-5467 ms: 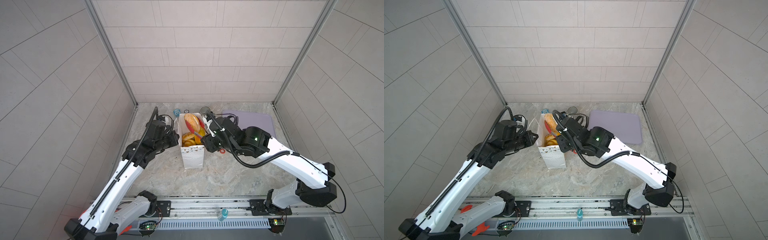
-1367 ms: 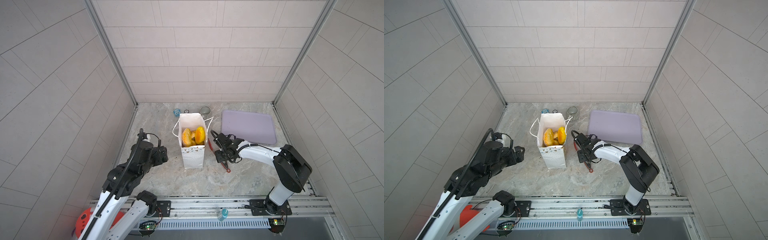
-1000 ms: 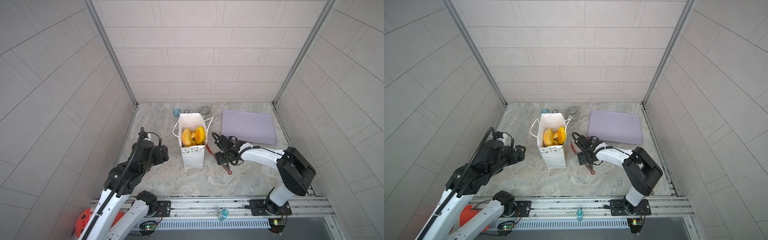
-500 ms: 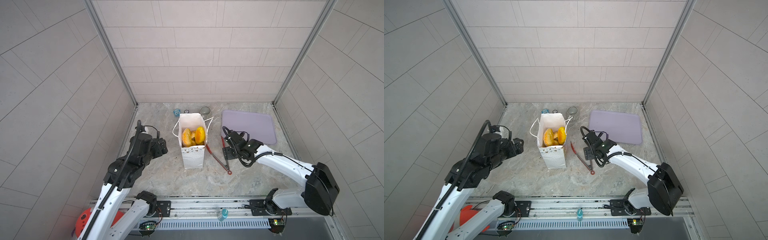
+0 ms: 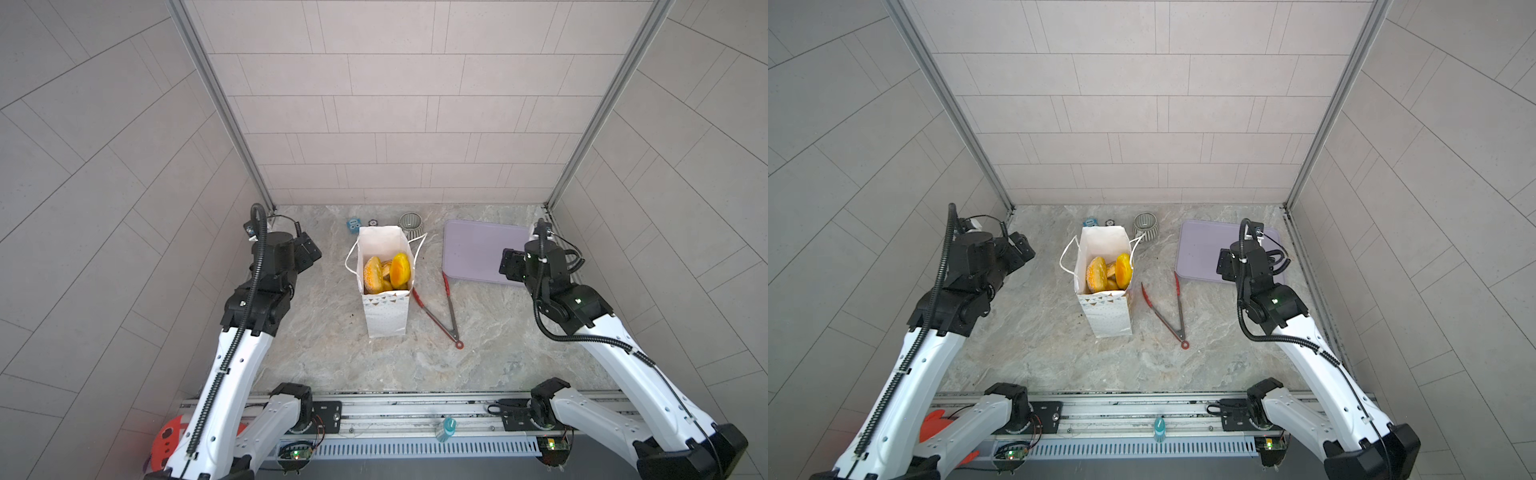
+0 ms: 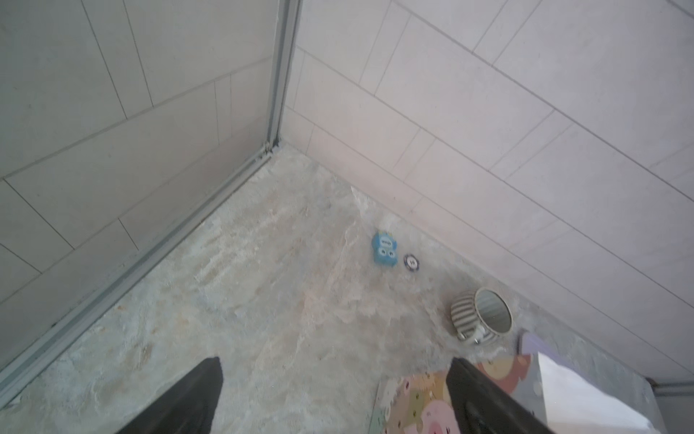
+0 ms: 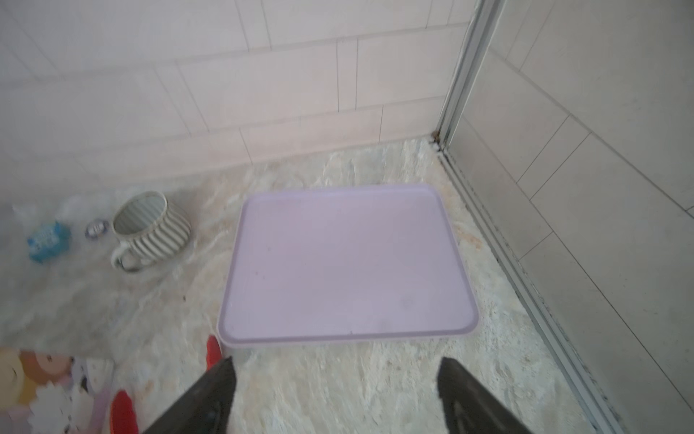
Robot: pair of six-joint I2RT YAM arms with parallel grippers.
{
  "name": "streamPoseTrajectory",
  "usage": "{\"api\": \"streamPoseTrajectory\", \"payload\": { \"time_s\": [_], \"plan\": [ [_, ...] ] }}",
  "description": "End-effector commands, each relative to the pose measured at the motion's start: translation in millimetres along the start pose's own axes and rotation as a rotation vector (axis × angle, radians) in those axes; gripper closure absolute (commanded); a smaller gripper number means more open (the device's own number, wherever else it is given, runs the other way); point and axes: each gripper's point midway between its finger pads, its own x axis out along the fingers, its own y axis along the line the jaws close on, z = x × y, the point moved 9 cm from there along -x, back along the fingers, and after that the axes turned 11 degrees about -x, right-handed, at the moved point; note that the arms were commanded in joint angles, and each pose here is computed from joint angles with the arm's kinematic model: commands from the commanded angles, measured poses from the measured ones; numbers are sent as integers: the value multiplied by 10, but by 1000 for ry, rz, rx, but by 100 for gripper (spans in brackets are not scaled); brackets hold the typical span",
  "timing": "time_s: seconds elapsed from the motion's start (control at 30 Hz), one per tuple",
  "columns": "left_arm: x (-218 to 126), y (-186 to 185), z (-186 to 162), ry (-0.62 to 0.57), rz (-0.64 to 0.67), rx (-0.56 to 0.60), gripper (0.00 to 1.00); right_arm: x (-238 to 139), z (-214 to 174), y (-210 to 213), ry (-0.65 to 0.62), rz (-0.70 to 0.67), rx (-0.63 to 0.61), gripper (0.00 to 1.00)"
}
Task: Place the fake bread into the paper bag
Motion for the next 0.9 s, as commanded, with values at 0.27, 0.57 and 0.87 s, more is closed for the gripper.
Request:
{"api": "streamPoseTrajectory", "payload": {
  "time_s": [0.27, 0.57, 0.87],
  "plan": [
    [733, 595, -191, -211, 329, 98, 0, 750, -384, -345, -56, -367, -73, 0],
    [1200, 1232, -1082, -69, 510, 281, 0, 1154, -1395, -282, 82, -390, -197, 1],
    [1511, 1152, -1227, -115, 345, 268, 0, 1413, -1477, -135, -40, -310, -222, 0]
  ]
}}
